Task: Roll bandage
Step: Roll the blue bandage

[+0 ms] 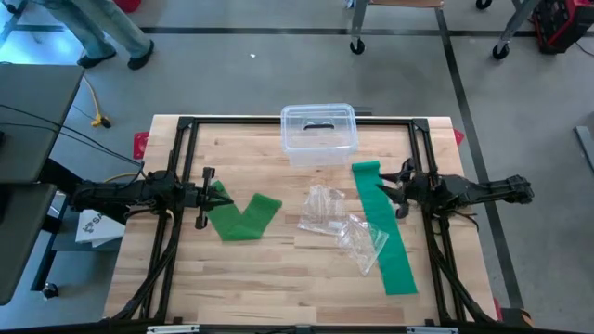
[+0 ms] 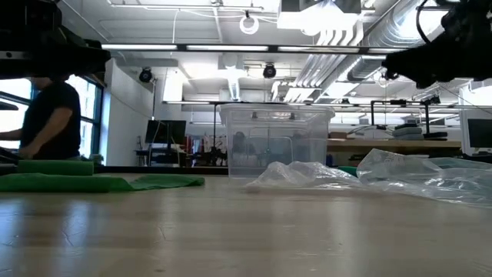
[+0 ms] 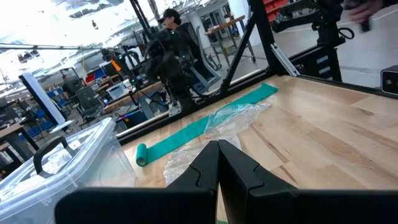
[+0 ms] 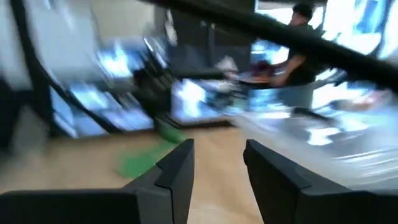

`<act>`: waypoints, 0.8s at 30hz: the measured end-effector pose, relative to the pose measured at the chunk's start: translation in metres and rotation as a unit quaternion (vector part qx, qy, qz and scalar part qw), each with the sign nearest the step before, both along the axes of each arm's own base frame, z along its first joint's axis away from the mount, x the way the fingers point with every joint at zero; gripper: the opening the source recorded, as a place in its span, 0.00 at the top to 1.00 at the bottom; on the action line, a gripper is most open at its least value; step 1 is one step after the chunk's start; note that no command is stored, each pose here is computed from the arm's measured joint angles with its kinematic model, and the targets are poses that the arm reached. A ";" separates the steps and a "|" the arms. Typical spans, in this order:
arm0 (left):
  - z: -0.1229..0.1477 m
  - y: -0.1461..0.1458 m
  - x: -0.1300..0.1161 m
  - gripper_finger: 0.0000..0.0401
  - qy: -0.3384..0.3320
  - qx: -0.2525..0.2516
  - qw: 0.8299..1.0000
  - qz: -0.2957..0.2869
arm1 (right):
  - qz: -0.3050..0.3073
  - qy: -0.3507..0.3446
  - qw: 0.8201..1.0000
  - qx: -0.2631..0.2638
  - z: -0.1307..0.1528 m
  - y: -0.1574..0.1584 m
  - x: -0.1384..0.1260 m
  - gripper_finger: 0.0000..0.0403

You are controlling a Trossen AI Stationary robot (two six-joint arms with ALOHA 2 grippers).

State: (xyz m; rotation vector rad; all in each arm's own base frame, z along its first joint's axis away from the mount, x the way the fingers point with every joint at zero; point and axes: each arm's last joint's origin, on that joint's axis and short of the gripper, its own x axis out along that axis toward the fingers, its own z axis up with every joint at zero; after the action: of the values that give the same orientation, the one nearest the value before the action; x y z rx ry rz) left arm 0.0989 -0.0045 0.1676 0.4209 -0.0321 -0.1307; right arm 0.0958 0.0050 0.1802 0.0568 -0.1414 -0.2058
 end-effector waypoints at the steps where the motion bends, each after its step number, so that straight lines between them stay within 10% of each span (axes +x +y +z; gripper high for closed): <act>1: 0.000 0.000 0.000 1.00 0.000 0.000 1.000 0.000 | 0.014 -0.022 0.998 0.053 0.002 0.000 0.000 0.66; 7: 0.000 0.000 0.000 1.00 0.000 0.000 1.000 0.000 | 0.000 -0.132 0.970 0.204 0.016 -0.004 -0.004 0.66; 20: 0.002 0.004 0.000 1.00 -0.011 -0.003 0.997 0.071 | 0.118 -0.209 0.957 0.163 0.063 -0.002 -0.017 0.66; 24: 0.002 0.005 0.000 1.00 -0.010 -0.012 0.996 0.089 | 0.068 -0.182 0.972 0.131 0.096 -0.005 -0.023 0.66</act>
State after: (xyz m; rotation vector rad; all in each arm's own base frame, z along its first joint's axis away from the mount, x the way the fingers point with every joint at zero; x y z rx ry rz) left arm 0.0991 0.0009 0.1696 0.4000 -0.0157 0.0503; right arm 0.0732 0.0005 0.2758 0.3679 -0.4752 -0.0739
